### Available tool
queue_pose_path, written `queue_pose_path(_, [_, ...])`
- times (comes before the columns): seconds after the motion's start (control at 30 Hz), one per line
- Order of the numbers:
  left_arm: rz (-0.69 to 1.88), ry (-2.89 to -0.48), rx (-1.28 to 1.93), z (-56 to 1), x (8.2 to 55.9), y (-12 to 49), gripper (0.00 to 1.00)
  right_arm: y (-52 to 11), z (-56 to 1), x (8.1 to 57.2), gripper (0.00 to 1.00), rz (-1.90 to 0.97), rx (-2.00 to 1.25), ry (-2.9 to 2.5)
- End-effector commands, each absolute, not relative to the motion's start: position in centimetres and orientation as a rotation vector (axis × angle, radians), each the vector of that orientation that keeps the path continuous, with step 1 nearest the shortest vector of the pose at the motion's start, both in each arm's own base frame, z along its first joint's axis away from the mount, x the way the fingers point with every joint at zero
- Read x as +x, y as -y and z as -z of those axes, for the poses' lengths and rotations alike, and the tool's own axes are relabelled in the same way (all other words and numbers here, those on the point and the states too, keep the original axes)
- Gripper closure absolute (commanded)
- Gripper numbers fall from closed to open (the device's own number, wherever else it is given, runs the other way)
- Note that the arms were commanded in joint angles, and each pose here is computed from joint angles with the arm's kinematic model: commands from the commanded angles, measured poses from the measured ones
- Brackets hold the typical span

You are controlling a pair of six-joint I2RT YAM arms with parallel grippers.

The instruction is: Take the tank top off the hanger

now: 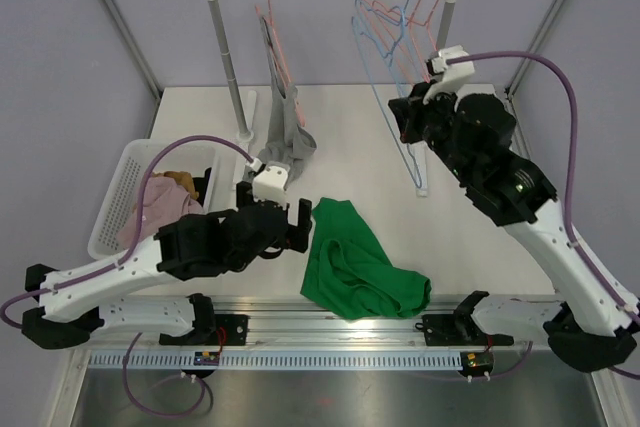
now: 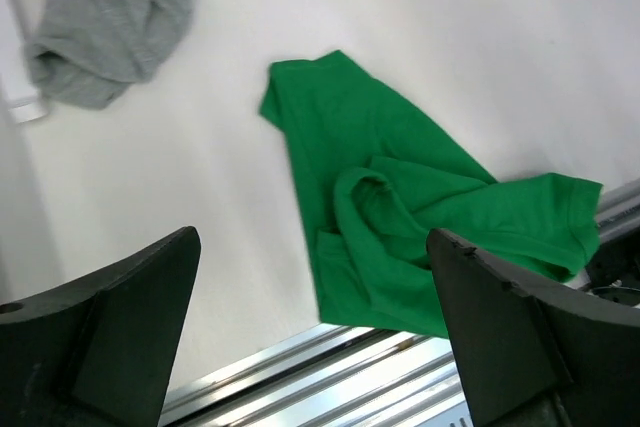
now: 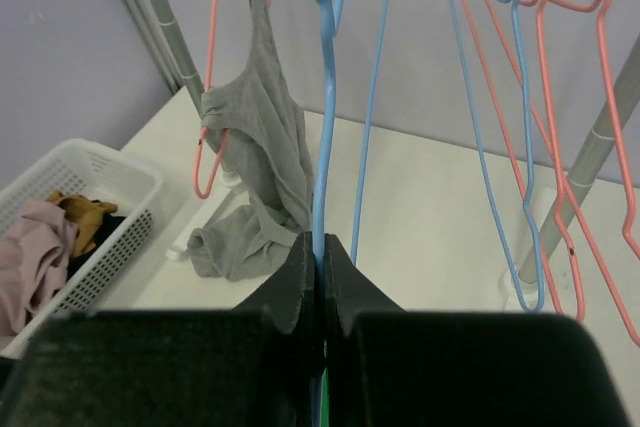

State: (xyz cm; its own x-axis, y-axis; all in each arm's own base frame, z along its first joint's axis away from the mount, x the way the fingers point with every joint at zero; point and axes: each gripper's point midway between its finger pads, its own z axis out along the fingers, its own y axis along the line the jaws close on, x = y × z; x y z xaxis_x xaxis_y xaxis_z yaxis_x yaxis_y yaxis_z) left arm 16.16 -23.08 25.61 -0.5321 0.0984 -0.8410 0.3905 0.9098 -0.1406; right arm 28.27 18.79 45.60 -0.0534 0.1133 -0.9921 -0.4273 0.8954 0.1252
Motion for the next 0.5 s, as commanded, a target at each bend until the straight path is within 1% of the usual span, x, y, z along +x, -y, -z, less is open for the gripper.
queue_pose_path(0.0, [0.246,-2.098,0.264,-27.3,16.3,17.8,0.01,-18.9,-45.4,30.5,1.0,-0.365,-0.264,-1.647])
queue_pose_path(0.07, [0.23,-2.085,0.261,-27.9,16.1,16.0,0.01,-19.4,-45.9,31.7,1.0,-0.38,-0.258,-1.651])
queue_pose_path(0.1, [0.224,-2.077,0.261,-28.0,16.0,15.5,0.01,-19.1,-46.1,33.3,1.0,-0.375,-0.233,-1.669])
queue_pose_path(0.27, [0.222,-2.036,0.246,-27.5,15.6,12.3,0.01,-19.7,-46.6,38.1,1.0,-0.431,-0.238,-1.665])
queue_pose_path(0.33, [0.218,-2.023,0.244,-27.0,15.6,11.8,0.01,-19.7,-47.2,39.5,1.0,-0.447,-0.243,-1.643])
queue_pose_path(0.37, [0.218,-2.017,0.244,-26.3,15.6,11.8,0.01,-20.1,-46.1,41.0,1.0,-0.443,-0.244,-1.669])
queue_pose_path(0.4, [0.237,-2.006,0.251,-26.2,15.5,11.6,0.01,-19.9,-47.3,41.4,1.0,-0.446,-0.232,-1.65])
queue_pose_path(0.47, [0.258,-1.999,0.251,-25.5,15.5,12.0,0.01,-20.0,-47.2,43.4,1.0,-0.433,-0.218,-1.657])
